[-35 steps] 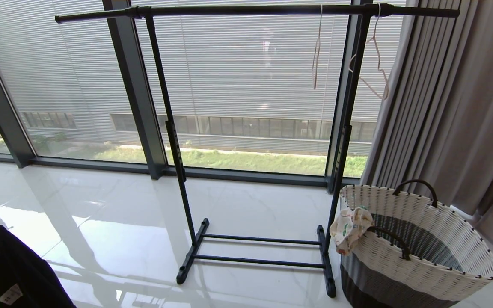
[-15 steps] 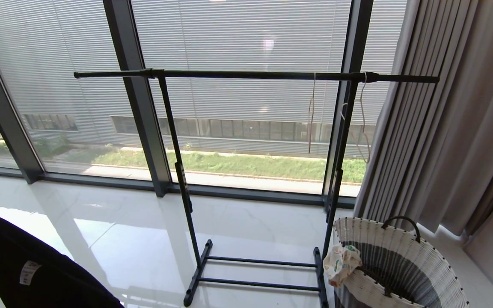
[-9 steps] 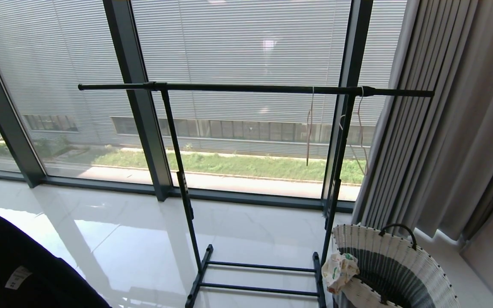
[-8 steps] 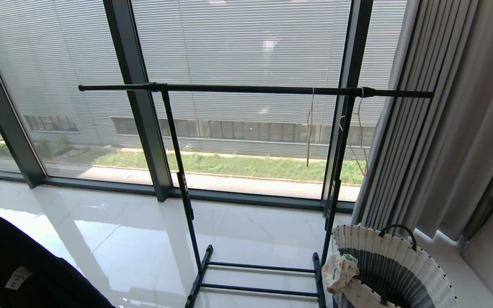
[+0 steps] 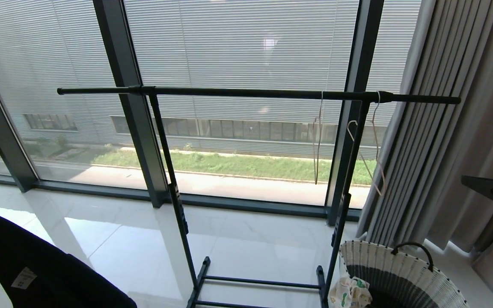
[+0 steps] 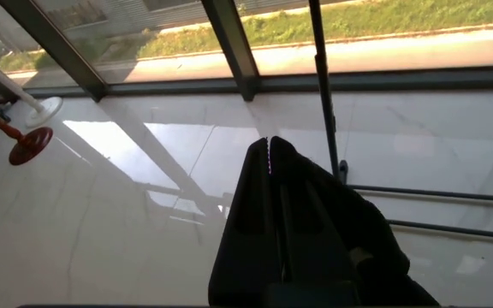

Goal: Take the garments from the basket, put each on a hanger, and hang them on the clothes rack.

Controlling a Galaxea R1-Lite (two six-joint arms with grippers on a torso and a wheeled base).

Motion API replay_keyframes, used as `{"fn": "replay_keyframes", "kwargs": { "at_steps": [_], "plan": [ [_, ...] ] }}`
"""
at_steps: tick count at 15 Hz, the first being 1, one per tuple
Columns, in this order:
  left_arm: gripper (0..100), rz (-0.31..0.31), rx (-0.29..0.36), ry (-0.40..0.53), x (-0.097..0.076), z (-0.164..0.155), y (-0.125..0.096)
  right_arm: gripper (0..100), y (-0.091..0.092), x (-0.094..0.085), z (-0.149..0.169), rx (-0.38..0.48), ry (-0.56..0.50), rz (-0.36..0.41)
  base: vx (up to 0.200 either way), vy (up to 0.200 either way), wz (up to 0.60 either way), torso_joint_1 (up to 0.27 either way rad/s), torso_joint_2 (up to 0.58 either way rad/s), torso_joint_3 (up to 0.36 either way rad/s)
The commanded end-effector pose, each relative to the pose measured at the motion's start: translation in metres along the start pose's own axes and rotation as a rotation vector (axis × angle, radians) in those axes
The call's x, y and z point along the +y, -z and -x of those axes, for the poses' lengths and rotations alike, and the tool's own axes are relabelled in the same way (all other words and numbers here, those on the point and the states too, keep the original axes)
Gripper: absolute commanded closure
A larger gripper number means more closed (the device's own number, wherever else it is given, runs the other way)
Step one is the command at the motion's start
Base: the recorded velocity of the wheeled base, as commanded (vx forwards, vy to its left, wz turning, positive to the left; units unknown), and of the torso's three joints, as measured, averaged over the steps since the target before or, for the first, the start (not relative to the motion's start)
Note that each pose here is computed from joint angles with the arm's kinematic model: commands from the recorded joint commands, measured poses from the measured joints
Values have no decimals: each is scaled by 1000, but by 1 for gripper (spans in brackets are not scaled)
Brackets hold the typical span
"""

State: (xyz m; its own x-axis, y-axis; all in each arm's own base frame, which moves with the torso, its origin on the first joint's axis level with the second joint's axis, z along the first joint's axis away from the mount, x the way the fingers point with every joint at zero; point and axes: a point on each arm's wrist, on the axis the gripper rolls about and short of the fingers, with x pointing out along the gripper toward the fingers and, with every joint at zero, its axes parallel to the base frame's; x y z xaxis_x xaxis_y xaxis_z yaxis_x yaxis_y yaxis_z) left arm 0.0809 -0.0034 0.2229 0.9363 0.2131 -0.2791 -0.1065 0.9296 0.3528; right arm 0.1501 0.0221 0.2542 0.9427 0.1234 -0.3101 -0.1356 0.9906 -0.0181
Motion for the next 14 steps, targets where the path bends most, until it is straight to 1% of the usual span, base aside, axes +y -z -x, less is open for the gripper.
{"fn": "replay_keyframes", "kwargs": {
  "at_steps": [1, 4, 6, 10, 11, 14],
  "plan": [
    [100, -1, 4, 0, 0, -1, 0, 0, 2, 0, -7, 25, 0, 1, 200, 0, 0, 2, 7, 7],
    [100, -2, 6, 0, 0, -1, 1, 0, 2, 0, -7, 27, 0, -1, 200, 0, 0, 4, 2, 1],
    [100, -2, 3, 11, -1, -1, 1, 0, 3, 0, -7, 30, 0, 1, 0, 0, 0, 0, 0, 0],
    [100, 3, -25, 51, 0, 2, 0, 0, 3, 0, -11, 41, -1, 1, 0, 0, 0, 0, 0, 0],
    [100, -1, -46, 107, -1, 3, -2, 0, 2, 0, -14, 36, -3, 1, 200, 0, 0, 2, 2, 2],
    [100, -18, -48, 116, -1, 3, -2, 0, 2, 1, -21, 44, -6, 2, 200, 0, 0, -6, -4, 4]
  ]
}}
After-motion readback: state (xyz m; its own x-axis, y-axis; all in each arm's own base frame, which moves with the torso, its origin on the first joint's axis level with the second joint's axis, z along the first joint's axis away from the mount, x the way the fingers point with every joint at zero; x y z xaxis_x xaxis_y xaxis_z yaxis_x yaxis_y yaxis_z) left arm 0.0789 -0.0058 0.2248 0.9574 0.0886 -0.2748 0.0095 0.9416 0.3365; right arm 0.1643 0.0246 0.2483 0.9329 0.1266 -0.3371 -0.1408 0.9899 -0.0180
